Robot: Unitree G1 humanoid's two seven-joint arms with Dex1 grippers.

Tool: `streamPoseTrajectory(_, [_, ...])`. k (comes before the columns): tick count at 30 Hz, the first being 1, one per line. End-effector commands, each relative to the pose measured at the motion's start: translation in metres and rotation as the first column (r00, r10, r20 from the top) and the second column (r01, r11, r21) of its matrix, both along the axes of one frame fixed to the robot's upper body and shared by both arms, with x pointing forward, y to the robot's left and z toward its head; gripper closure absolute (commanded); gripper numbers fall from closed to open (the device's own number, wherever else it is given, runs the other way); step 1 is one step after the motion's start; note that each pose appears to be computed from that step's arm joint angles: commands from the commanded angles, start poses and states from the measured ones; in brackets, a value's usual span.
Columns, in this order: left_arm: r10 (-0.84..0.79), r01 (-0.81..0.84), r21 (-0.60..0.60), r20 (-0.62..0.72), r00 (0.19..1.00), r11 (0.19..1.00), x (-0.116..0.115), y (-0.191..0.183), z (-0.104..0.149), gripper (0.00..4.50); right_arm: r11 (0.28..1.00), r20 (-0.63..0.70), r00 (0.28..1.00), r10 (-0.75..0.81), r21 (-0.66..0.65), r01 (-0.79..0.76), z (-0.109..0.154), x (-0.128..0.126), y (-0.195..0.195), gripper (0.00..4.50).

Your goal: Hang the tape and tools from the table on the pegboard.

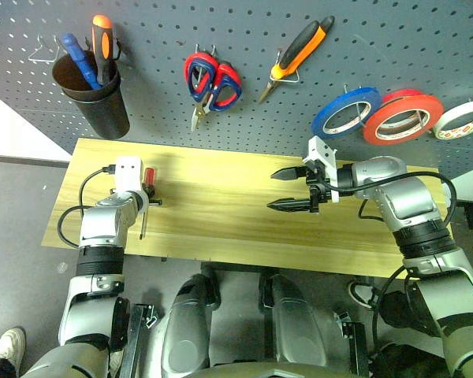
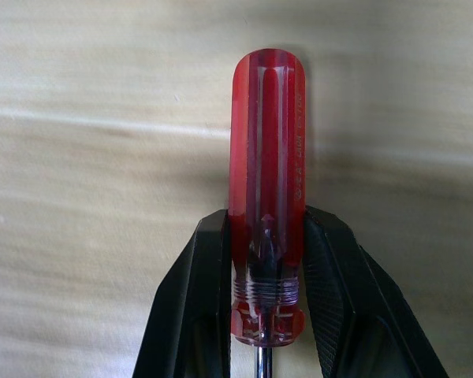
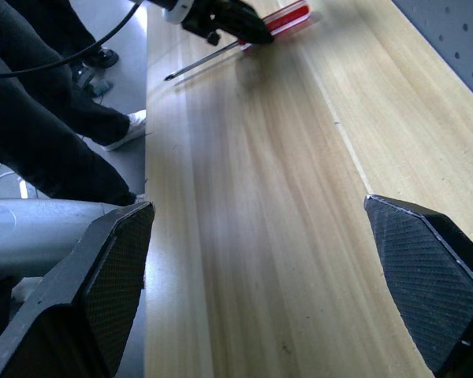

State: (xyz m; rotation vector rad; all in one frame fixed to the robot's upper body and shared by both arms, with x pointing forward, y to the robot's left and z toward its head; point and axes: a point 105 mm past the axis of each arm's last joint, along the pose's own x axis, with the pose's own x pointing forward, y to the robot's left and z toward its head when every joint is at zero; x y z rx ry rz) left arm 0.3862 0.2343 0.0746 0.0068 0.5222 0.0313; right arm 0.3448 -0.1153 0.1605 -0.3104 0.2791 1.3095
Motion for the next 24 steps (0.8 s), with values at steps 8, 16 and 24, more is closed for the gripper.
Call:
streamPoseTrajectory(8, [-0.28, 0.26, 0.144, 0.14, 0.95, 0.955, -0.057, -0.016, 0.043, 3.61, 0.984, 0.04, 0.991, 0.127, 0.125, -0.131, 0.041, -0.02, 0.001, 0.0])
streamPoseTrajectory(16, [-0.42, 0.392, 0.152, 0.332, 0.844, 0.907, -0.101, -0.034, 0.085, 3.61, 0.967, 0.063, 0.982, 0.179, 0.17, -0.188, 0.058, -0.036, -0.005, 0.0])
streamPoseTrajectory(24, [-0.466, 0.427, 0.212, 0.566, 0.68, 0.879, -0.106, -0.041, 0.137, 3.61, 0.95, 0.126, 0.977, 0.174, 0.242, -0.2, 0.086, -0.046, -0.008, 0.0])
